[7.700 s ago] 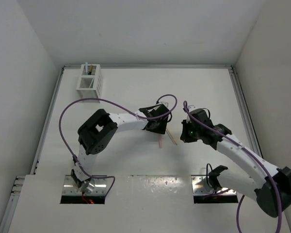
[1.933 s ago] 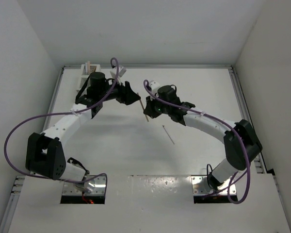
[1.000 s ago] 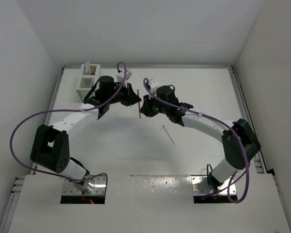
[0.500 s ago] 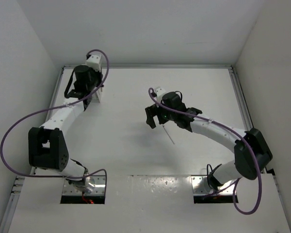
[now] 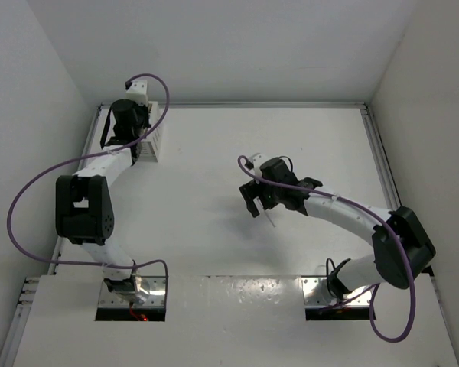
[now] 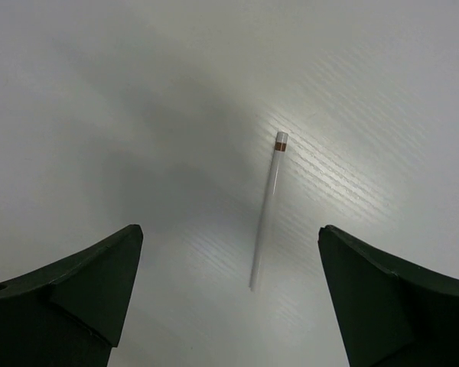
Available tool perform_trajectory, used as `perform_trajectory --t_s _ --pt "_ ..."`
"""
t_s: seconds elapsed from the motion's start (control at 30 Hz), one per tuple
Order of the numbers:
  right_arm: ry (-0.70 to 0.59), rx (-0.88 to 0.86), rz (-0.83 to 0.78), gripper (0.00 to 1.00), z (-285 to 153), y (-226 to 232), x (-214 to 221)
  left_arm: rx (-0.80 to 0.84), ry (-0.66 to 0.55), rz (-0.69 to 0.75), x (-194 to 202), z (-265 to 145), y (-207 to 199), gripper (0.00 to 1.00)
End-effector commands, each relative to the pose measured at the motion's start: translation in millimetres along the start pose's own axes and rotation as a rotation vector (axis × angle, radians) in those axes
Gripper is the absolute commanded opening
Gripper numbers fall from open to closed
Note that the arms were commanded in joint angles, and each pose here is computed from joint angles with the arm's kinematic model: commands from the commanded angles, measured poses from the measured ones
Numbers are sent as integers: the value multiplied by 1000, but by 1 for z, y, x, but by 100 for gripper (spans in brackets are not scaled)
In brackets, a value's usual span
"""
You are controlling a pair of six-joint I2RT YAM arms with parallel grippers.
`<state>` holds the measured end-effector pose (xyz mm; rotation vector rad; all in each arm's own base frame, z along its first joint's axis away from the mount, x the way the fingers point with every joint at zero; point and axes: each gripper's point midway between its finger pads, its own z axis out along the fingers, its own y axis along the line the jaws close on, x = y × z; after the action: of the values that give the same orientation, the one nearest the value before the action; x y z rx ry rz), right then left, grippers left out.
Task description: Organize the makeup
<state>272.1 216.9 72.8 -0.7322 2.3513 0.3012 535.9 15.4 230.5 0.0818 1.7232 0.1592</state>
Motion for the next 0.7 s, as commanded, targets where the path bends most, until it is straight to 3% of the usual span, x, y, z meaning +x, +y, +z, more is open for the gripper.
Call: perform_trajectory --t_s 0.0,0.17,0.27,0.3,0.4,0.67 --pt "-13 29 -22 98 -5 -7 -1 -74 -102 36 -25 12 22 0" --pt "86 85 -19 96 -7 -19 19 -105 -34 28 6 14 32 2" --pt "165 101 -2 94 -8 -25 31 -107 8 22 19 12 31 28" --pt "189 95 2 93 -7 -24 37 -106 18 14 19 9 31 42" --pt "238 94 10 90 -3 -25 50 -118 17 4 13 4 33 60" --pt "340 8 118 68 16 -24 79 -96 -3 -87 -23 -21 32 64"
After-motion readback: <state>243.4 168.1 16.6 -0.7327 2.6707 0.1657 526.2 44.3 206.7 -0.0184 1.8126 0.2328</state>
